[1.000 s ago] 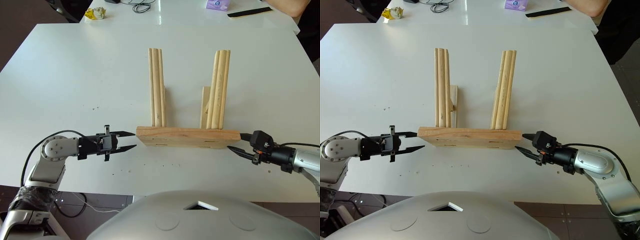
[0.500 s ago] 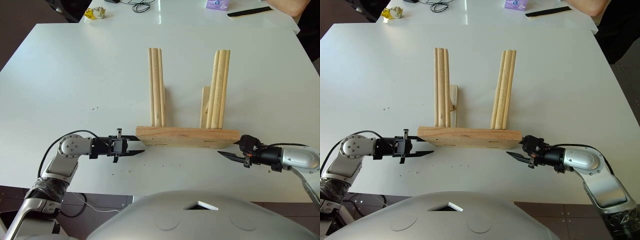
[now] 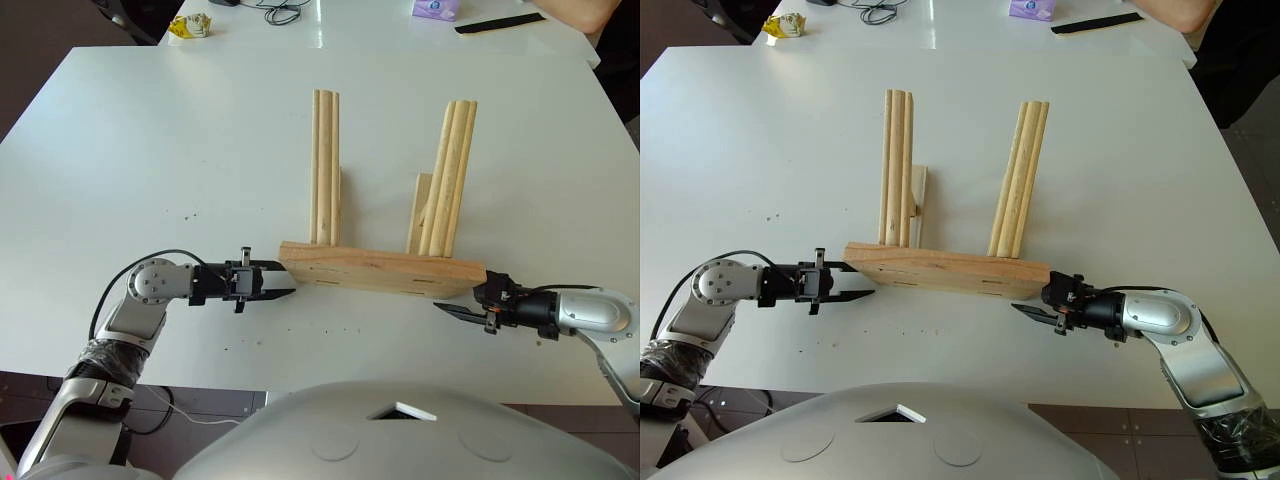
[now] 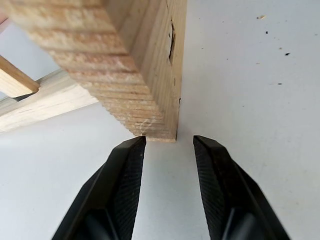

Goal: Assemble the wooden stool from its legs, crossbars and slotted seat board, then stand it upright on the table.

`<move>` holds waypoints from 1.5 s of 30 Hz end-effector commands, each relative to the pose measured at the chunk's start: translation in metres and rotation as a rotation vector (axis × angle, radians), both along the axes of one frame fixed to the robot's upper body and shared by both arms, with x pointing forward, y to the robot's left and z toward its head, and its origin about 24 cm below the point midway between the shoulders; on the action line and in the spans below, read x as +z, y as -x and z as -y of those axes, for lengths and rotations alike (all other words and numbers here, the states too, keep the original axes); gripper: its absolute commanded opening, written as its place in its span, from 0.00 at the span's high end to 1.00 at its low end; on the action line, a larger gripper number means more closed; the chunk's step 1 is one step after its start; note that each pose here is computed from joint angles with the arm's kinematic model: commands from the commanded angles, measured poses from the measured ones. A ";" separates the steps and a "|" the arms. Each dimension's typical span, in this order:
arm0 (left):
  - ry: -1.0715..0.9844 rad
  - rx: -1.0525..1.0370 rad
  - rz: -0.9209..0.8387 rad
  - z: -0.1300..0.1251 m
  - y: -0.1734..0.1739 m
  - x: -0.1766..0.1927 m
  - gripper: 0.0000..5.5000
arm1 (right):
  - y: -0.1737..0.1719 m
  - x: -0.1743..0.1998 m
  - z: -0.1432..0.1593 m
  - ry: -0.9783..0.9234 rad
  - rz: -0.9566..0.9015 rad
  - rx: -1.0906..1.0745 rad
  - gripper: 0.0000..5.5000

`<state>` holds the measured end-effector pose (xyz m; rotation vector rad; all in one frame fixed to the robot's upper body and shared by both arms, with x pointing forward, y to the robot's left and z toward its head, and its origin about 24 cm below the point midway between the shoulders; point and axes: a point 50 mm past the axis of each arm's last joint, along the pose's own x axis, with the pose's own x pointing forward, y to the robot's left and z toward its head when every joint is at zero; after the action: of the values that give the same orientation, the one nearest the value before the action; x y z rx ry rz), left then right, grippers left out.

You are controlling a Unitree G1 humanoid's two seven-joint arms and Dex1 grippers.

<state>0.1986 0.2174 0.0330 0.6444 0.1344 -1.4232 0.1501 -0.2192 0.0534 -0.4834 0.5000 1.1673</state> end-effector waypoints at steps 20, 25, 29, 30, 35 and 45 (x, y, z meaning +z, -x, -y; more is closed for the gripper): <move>0.022 -0.074 0.013 0.020 -0.006 0.001 0.67 | -0.006 0.003 -0.008 -0.012 0.007 0.065 0.60; 0.019 -0.074 -0.024 0.018 -0.007 0.003 0.67 | -0.006 0.002 -0.003 0.015 0.013 0.071 0.60; 0.006 -0.072 -0.105 0.015 -0.004 0.002 0.60 | -0.005 0.002 -0.002 0.021 0.004 0.072 0.48; 0.009 -0.071 -0.113 0.015 -0.004 0.003 0.57 | -0.005 0.001 -0.002 0.024 0.005 0.072 0.45; 0.014 -0.083 -0.126 0.015 -0.001 0.004 0.47 | -0.007 0.001 0.000 0.042 0.013 0.071 0.30; 0.022 -0.067 -0.135 0.022 0.004 -0.002 0.47 | -0.014 0.002 -0.001 0.042 0.011 0.100 0.33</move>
<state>0.1976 0.1976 0.0333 0.5421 0.1945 -1.5305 0.1604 -0.2198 0.0535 -0.5384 0.5086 1.2326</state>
